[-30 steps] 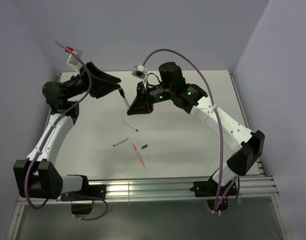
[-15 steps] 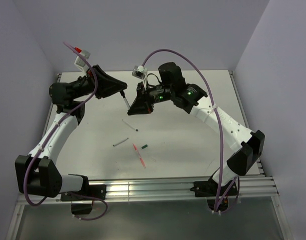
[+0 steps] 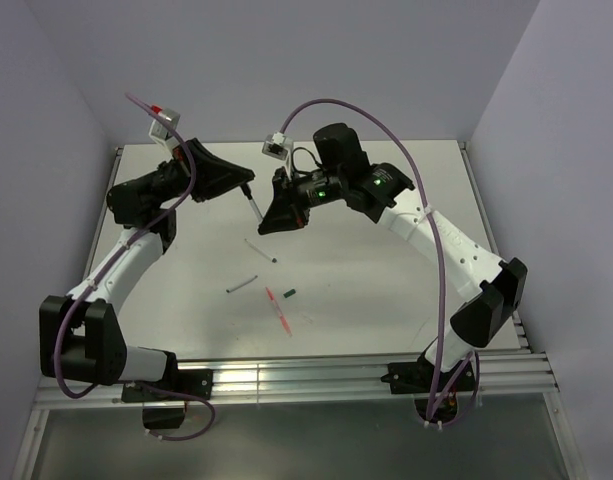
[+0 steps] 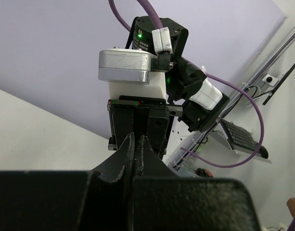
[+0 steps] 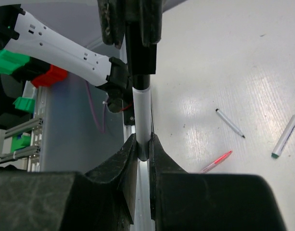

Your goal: Insert the pens into the pen caps

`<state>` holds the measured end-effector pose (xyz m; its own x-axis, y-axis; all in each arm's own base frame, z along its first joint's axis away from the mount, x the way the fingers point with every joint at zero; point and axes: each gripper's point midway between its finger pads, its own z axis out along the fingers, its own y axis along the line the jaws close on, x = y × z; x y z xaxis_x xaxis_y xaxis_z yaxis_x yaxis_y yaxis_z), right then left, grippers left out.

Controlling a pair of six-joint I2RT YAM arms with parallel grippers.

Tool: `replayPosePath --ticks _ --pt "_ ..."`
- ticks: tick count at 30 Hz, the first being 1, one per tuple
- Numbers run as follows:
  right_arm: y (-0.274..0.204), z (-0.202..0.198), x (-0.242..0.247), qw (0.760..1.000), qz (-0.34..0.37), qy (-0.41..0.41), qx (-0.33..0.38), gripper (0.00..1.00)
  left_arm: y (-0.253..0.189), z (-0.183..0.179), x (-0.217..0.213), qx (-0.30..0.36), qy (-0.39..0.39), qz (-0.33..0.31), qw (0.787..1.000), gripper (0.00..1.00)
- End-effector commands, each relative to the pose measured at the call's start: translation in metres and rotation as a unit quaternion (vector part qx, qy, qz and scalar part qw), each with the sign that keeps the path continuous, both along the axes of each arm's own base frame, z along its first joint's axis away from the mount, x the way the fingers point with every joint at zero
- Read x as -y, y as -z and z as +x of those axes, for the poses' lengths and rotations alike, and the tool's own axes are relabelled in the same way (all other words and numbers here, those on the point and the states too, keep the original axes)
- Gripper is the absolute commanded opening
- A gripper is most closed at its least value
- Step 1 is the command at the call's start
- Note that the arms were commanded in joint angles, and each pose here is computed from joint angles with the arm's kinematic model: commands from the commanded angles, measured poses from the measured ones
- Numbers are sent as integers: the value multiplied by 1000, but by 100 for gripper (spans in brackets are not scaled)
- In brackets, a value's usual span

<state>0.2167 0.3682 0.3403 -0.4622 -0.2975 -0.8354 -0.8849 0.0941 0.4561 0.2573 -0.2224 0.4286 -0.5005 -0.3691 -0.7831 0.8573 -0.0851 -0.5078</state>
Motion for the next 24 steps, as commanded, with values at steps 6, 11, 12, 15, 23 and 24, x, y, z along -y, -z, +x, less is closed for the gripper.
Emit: replayPosePath --ticks 6,11,12,15,23,24 --pt "-63 23 -8 992 70 18 102 0 26 -34 18 0 60 31 998 0" --pt "-64 33 -8 990 66 31 119 0 37 -43 24 -15 73 41 996 0" --pt "-69 36 -6 989 69 35 125 0 40 -44 26 -19 78 43 996 1" --pt "-74 45 -2 987 71 47 135 0 47 -47 28 -27 87 51 995 0" --pt "-85 58 7 984 78 64 145 0 64 -50 29 -46 90 54 993 0" --pt "-87 58 7 984 79 64 146 0 65 -50 30 -49 91 54 993 0"
